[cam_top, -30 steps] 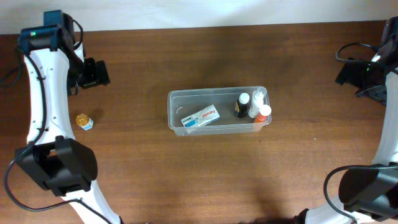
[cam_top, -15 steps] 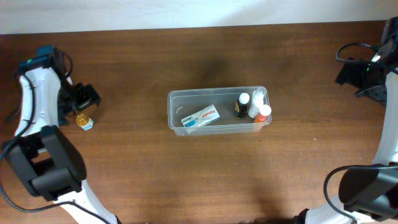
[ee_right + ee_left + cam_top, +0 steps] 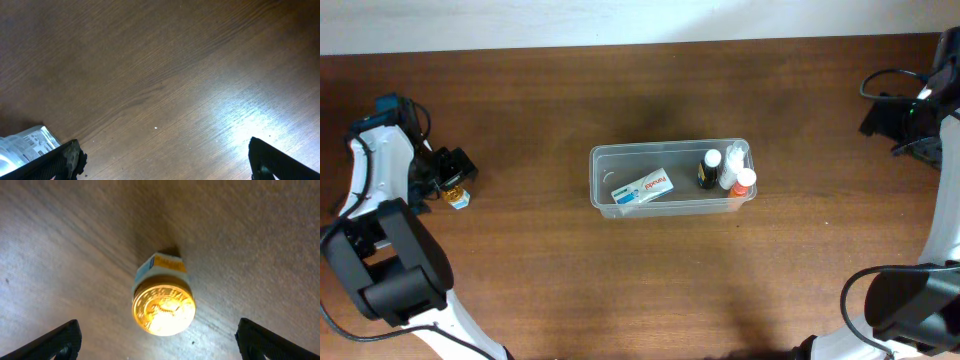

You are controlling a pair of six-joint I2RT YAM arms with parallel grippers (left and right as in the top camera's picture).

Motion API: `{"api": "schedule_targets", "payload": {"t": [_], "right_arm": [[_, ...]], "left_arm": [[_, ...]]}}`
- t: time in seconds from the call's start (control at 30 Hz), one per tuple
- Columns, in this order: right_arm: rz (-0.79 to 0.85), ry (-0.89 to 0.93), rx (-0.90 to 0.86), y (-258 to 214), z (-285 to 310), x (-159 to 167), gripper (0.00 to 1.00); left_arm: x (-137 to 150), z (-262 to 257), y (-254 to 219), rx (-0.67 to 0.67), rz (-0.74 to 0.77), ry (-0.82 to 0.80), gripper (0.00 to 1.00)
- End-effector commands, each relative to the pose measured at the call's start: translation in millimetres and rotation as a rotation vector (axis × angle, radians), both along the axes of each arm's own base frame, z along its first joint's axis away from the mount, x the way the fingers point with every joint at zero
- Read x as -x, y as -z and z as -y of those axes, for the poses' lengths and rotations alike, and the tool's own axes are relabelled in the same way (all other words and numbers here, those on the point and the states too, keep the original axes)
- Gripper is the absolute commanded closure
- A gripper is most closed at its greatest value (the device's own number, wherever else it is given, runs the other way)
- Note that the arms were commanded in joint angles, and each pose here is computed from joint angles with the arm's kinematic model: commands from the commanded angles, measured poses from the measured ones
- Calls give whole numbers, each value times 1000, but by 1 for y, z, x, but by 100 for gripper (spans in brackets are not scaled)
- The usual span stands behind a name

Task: Pack container
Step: 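Lower the left gripper over the small gold-lidded jar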

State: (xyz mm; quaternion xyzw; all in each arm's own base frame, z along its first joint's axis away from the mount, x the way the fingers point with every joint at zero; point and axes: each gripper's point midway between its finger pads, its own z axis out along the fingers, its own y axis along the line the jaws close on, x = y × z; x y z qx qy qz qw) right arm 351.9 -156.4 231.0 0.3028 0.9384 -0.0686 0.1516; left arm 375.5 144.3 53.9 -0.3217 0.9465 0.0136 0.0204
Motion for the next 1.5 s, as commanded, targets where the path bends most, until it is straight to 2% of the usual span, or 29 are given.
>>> {"api": "schedule_targets", "payload": {"t": [0.0, 0.83, 1.2, 1.47], "right_arm": [[-4, 16, 4, 1, 2, 2, 2], [-4, 16, 4, 1, 2, 2, 2], [-4, 16, 4, 1, 2, 2, 2], [-4, 16, 4, 1, 2, 2, 2]], "left_arm": [[-3, -1, -7, -9, 33, 22, 1], [-16, -8, 4, -35, 78, 21, 1], [-2, -2, 25, -22, 42, 25, 1], [-5, -3, 31, -29, 61, 25, 1]]}}
